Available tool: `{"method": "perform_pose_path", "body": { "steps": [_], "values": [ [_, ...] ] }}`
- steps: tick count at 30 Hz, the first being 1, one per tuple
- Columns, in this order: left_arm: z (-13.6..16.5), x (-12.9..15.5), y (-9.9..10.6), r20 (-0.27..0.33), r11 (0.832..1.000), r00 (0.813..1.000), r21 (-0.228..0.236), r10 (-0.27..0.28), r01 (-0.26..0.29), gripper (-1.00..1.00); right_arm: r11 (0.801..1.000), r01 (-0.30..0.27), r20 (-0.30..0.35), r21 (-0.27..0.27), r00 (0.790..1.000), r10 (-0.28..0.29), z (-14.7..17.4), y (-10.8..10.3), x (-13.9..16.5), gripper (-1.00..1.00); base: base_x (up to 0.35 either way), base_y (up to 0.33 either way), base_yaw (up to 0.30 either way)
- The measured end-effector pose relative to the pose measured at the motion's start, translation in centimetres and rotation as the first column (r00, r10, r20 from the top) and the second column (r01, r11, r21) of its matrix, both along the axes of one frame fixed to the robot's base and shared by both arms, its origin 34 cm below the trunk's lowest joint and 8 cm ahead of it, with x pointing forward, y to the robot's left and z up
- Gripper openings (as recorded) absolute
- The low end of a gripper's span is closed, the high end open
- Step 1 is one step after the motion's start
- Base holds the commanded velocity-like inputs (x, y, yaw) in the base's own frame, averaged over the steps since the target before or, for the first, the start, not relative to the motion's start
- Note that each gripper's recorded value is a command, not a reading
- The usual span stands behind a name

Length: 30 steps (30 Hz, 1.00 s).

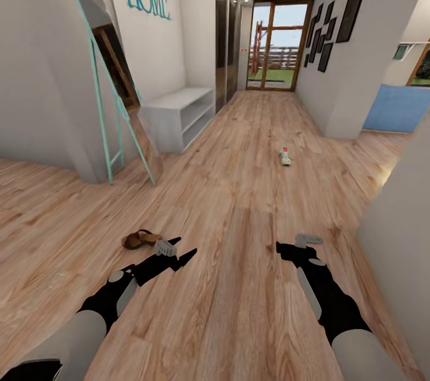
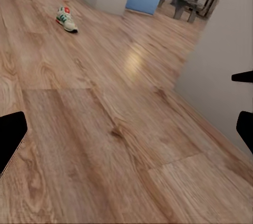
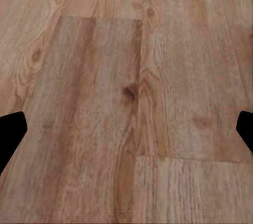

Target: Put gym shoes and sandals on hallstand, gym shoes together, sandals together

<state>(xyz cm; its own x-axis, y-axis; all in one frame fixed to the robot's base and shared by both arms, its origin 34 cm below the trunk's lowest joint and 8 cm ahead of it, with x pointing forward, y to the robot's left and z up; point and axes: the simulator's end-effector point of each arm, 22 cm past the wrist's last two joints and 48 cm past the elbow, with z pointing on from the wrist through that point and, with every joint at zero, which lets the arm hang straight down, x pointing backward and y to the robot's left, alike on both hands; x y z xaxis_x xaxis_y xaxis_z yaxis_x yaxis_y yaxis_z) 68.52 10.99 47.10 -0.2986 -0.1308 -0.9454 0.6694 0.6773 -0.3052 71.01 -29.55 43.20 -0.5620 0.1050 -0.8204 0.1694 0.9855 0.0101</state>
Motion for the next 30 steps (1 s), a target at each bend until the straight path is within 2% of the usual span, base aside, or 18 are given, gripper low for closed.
{"method": "perform_pose_path", "body": {
  "steps": [30],
  "values": [
    [-0.05, 0.01, 0.09, -0.002, 1.000, 1.000, 0.000, 0.002, -0.002, 1.00, 1.000, -0.002, 0.000, -0.007, 1.000, 0.002, 0.04, -0.05, 0.01, 1.00, 0.343, -0.081, 0.000]
  ]
}}
